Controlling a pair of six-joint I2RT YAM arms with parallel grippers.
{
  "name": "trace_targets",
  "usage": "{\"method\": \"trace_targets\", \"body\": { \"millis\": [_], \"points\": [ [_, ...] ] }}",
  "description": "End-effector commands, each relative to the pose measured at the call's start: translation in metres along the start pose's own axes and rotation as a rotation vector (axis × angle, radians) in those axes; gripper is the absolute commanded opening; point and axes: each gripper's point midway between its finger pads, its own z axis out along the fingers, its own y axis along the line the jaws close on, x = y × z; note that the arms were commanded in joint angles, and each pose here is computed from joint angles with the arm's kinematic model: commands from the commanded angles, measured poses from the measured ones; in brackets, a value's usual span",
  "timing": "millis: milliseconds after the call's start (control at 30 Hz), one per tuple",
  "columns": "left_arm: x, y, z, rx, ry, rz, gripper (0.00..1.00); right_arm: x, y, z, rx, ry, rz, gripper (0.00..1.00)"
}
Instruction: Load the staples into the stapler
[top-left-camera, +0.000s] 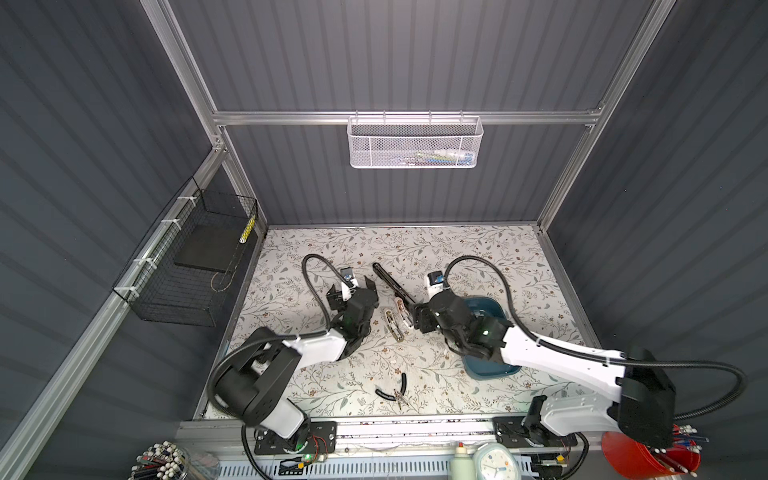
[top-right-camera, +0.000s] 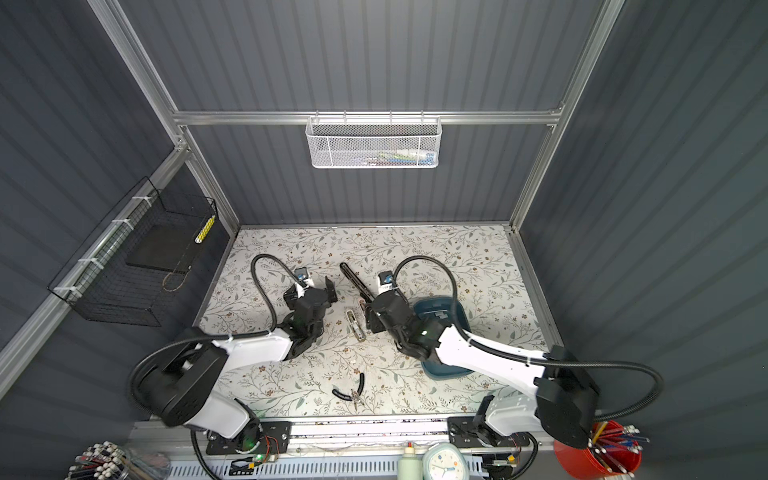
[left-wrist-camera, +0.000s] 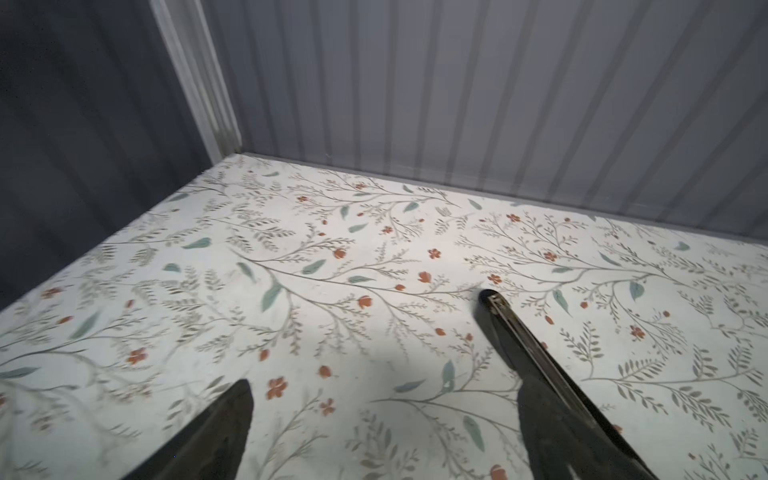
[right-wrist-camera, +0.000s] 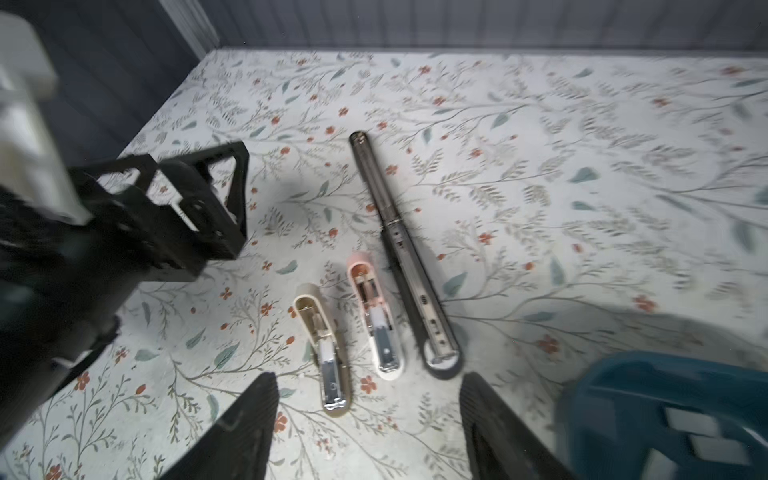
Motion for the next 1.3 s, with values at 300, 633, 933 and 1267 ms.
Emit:
{"method": "trace_targets", "body": {
  "millis": [300,633,933,1267],
  "points": [
    [0.035,-0.105,0.095,0.146,0.005,0.308,0.99,0.028,-0.068,-0.03,0.152,0.121,0.027,0.72],
    [0.031,-0.118,0.127,0.056,-0.001,0.416,0.99,0.038,-0.063,-0.012,0.134,0.149,0.011,0.73],
    [0.028,-0.132,0.14,0.057,0.024,0.455,0.99,0.047,-0.068,-0.013,0.14,0.156,0.037,0.73],
    [0.004,-0.095,0.123,-0.092,-0.069,0.311,0.99,0.044,-0.083,-0.034,0.155,0.096,0.085,0.73]
  ]
}}
